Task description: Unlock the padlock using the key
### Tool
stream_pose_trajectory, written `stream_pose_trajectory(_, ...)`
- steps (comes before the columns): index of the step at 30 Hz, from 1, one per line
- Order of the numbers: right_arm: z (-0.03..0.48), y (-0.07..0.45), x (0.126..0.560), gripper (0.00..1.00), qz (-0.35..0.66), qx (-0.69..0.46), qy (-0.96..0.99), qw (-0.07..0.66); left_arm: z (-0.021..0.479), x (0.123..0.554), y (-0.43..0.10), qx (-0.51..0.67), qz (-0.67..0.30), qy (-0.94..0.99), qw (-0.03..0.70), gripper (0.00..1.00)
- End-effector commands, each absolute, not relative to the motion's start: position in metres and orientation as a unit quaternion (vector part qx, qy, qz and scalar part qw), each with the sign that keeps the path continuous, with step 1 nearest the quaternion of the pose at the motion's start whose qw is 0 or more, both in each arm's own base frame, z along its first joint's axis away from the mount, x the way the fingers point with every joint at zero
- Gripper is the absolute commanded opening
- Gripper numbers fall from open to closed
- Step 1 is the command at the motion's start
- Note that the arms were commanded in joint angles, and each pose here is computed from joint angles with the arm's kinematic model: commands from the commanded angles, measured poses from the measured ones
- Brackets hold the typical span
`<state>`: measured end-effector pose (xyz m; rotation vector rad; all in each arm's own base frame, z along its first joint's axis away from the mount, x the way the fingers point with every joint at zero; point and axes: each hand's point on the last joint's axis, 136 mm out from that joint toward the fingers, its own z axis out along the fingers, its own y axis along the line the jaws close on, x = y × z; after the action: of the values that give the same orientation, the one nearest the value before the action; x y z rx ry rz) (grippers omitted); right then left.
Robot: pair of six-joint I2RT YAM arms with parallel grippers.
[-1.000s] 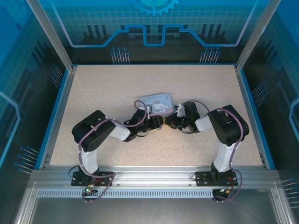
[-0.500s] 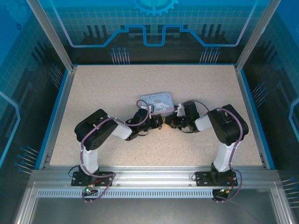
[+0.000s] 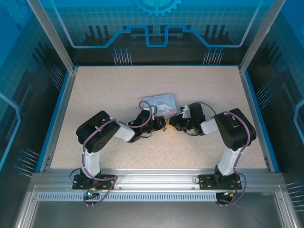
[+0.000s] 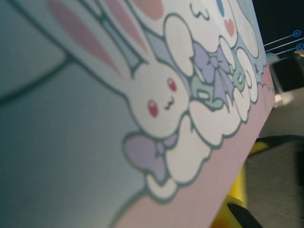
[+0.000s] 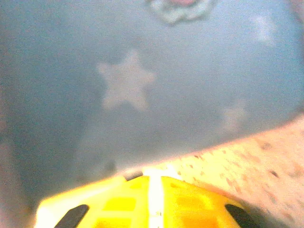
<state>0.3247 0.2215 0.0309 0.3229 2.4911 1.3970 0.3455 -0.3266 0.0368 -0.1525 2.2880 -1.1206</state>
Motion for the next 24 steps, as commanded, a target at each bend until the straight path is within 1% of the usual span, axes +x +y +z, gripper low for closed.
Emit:
stream_pose_trajectory(1, 0.050, 0.204, 0.325, 0.32, 0.484, 0.130, 0.850, 0.163, 0.016, 0.327, -0.326, -0.094, -0.423, 0.872, 0.226, 0.00)
stream_pose_trajectory(4, 0.062, 0.198, 0.318, 0.43, 0.488, 0.132, 0.846, 0.168, 0.031, 0.333, -0.333, -0.111, -0.450, 0.856, 0.229, 0.00)
stream_pose_trajectory(8, 0.073, 0.198, 0.311, 0.47, 0.500, 0.144, 0.838, 0.162, 0.043, 0.338, -0.337, -0.137, -0.476, 0.838, 0.227, 0.00)
stream_pose_trajectory(16, 0.074, 0.200, 0.309, 0.47, 0.532, 0.202, 0.809, 0.146, 0.058, 0.346, -0.339, -0.195, -0.532, 0.792, 0.228, 0.00)
stream_pose_trajectory(24, 0.073, 0.217, 0.310, 0.47, 0.552, 0.212, 0.796, 0.129, 0.064, 0.351, -0.340, -0.211, -0.550, 0.774, 0.232, 0.00)
